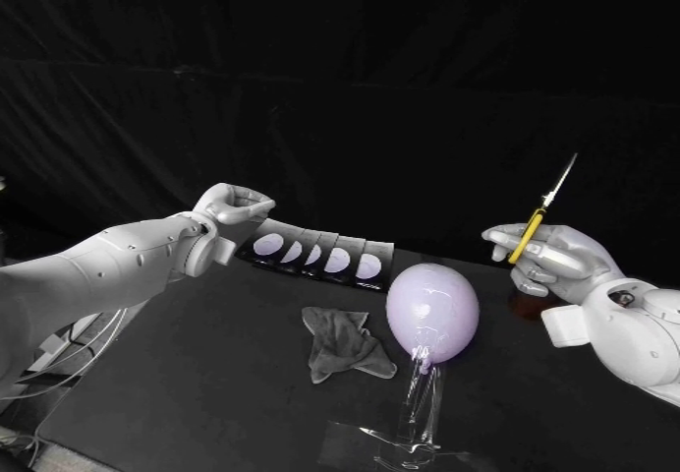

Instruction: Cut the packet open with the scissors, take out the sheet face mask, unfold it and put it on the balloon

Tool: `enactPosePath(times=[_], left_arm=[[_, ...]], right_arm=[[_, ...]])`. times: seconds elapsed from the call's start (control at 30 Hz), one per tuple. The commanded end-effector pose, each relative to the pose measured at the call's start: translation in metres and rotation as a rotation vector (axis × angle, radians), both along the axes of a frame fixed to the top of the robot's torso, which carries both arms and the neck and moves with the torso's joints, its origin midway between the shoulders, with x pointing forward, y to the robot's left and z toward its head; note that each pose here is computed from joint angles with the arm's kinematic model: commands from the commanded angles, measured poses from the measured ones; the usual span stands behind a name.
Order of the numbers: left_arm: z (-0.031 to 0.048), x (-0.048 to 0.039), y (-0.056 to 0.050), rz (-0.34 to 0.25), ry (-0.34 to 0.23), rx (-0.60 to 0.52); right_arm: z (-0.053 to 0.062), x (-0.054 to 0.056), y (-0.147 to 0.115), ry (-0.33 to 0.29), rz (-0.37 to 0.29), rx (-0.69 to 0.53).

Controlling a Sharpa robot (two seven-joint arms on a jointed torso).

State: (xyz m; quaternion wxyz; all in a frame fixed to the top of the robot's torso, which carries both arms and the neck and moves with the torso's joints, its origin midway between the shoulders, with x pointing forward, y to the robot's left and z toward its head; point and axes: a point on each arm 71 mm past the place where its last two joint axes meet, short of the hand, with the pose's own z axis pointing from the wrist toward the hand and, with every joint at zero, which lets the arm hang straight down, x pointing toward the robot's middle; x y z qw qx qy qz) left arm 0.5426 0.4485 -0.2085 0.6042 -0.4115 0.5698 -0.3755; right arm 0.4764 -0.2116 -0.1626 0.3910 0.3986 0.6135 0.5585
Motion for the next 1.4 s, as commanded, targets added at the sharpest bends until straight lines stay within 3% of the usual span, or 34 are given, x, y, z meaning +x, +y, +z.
enactPosePath(times=[0.03, 0.23, 0.4, 0.77, 1.13, 1.4], left_arm=[[-0.0022, 0.0037, 0.007, 0.049, 0.038, 0.103], [-0.0062, 0.0139, 0.017, 0.118, 0.077, 0.222], [-0.0127, 0.0198, 0.018, 0.142, 0.125, 0.29], [-0.0314, 0.0287, 0.003, 0.182, 0.271, 0.388], [-0.0398, 0.034, -0.013, 0.175, 0.352, 0.449], [-0.0439, 0.0342, -0.015, 0.197, 0.416, 0.486]], right_arm=[[0.001, 0.0, 0.001, -0.024, 0.015, -0.011], [0.001, 0.0, 0.002, -0.029, 0.017, -0.018], [0.001, 0.0, 0.002, -0.03, 0.02, -0.021], [0.001, 0.0, 0.003, -0.032, 0.024, -0.029], [0.001, 0.0, 0.003, -0.034, 0.022, -0.036], [0.001, 0.0, 0.003, -0.035, 0.024, -0.041]])
